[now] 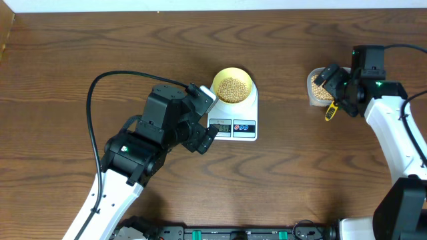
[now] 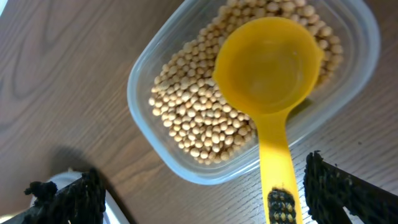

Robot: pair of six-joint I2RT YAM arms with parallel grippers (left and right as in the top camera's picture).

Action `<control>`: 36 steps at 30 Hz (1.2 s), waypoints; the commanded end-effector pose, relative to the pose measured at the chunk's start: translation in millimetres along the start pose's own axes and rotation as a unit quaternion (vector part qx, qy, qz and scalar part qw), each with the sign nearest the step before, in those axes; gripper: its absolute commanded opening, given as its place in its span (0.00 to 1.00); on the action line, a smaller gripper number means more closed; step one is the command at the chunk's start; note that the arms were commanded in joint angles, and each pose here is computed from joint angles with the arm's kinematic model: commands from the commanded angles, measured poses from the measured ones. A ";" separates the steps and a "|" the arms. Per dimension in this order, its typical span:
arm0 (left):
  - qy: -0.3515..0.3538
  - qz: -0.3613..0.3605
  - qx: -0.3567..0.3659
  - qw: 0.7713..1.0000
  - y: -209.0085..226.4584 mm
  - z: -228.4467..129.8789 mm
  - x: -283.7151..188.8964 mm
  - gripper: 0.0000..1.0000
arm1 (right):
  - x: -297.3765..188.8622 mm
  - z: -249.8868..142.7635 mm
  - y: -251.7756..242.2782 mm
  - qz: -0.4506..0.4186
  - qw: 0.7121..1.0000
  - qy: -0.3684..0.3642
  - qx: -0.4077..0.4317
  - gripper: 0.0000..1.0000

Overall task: Scoop item into bowl and weigh 50g on scale
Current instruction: 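Open the right gripper to release the scoop handle in the tub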

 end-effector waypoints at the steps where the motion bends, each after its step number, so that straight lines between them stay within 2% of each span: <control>1: -0.007 0.004 0.000 1.000 1.8 2.7 -4.2 0.90 | -19.2 0.5 13.2 0.033 0.996 -0.009 -0.077 0.99; 9: -0.007 0.004 0.000 1.000 1.8 2.7 -4.2 0.90 | -55.7 -4.5 11.3 0.037 0.979 -0.026 -0.200 0.99; 12: -0.007 0.004 0.000 1.000 1.8 2.7 -4.2 0.90 | -68.4 -9.6 0.5 0.014 0.971 -0.024 -0.235 0.99; 17: -0.007 0.004 0.000 1.000 1.8 2.7 -4.2 0.90 | -79.3 -11.3 -29.2 -0.063 0.969 -0.024 -0.237 0.99; 36: -0.007 0.004 0.000 1.000 1.8 2.7 -4.2 0.90 | -79.4 -12.9 -29.8 -0.063 0.969 -0.020 -0.237 0.99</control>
Point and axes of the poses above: each gripper's point midway between its finger pads, its own x axis out along the fingers, its own y axis along the line the jaws close on, z = x × y, the point moved 1 cm from there along -x, back along the fingers, and after that the axes turned 2 degrees about -x, right-handed, at the moved point
